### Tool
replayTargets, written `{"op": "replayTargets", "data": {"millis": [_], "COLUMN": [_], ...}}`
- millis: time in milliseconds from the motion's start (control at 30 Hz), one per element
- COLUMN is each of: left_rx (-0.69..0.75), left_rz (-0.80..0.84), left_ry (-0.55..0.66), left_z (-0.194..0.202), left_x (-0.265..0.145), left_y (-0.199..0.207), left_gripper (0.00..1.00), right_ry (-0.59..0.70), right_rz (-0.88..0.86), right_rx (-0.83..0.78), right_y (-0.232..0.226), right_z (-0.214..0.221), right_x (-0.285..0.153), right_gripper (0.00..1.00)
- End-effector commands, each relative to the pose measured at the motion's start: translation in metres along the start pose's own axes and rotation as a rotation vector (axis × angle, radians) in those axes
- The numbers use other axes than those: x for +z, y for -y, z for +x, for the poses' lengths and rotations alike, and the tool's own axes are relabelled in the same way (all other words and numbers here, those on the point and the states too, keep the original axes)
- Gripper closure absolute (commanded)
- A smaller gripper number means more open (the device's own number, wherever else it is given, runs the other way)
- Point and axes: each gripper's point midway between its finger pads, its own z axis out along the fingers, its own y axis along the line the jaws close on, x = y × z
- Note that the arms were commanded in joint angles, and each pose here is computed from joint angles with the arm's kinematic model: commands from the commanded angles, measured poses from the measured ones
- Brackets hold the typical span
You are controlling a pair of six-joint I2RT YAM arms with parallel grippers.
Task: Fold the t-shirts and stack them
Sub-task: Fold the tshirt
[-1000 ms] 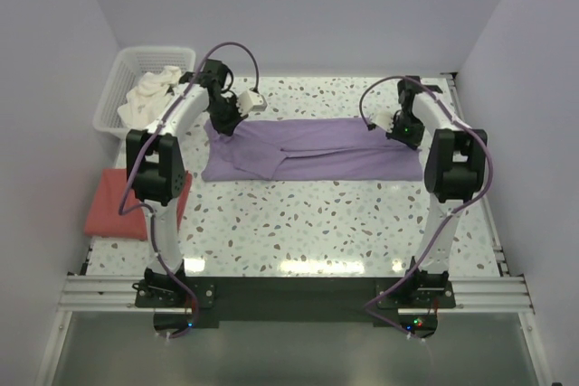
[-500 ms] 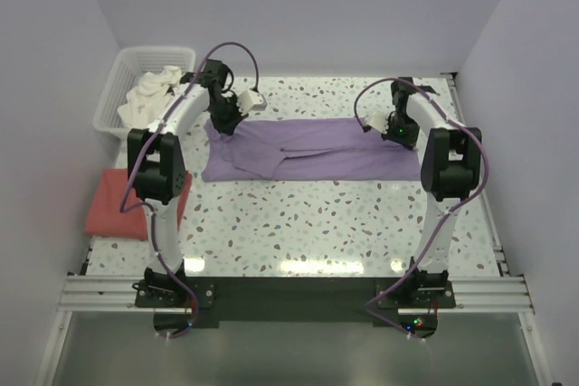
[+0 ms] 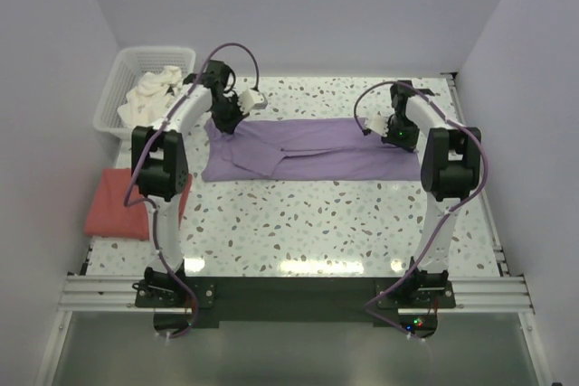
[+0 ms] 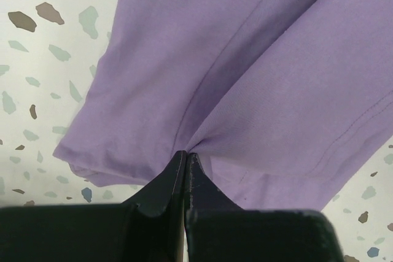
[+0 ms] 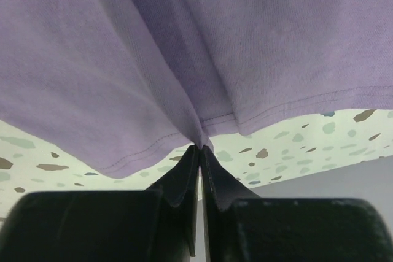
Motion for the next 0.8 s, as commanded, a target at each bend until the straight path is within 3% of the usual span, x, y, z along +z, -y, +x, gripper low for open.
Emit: {"op": "replayTargets", "data": {"millis": [0,67,100,133,267,333,533,767], "left_rx": [-0.030,-0.071,-0.089,-0.132,-0.273,-0.357,-0.499,-0.594], "left_rz": [-0.093,-0.114,-0.116,-0.130,-0.146,-0.128,-0.035,0.070], "left_ry": [0.043,0.055,0.065,0.084,0.170,0.222,0.206,0.138], "left_z": [-0.013,-0.015,-0.017,-0.018,-0.019,-0.014,0.028,0.069], "left_x": [-0.007,-0.008,-0.009,-0.014,-0.042,-0.062,-0.078,-0.043], "left_y": [-0.026,-0.030,-0.031,-0.035,-0.043,-0.041,0.006,0.067], "left_gripper": [1.00,0.96,0.91,0.80,0.61,0.59,0.57,0.55], "right_ry": [-0.028,-0.027,-0.029,-0.024,0.007,0.045,0.113,0.123], "right_rz": [0.054,0.056,0.059,0.072,0.109,0.120,-0.042,-0.169], "right_rx": [0.008,0.024,0.034,0.053,0.134,0.192,0.359,0.485], "right_y": [0.011,0.012,0.013,0.015,0.022,0.024,-0.021,-0.067], "right_z": [0.006,0.004,0.005,0.004,0.003,-0.001,-0.008,-0.016], "right_x": [-0.007,-0.009,-0.011,-0.016,-0.038,-0.053,-0.074,-0.048], "right_gripper": [0.88,0.72,0.68,0.61,0.49,0.49,0.56,0.59]}}
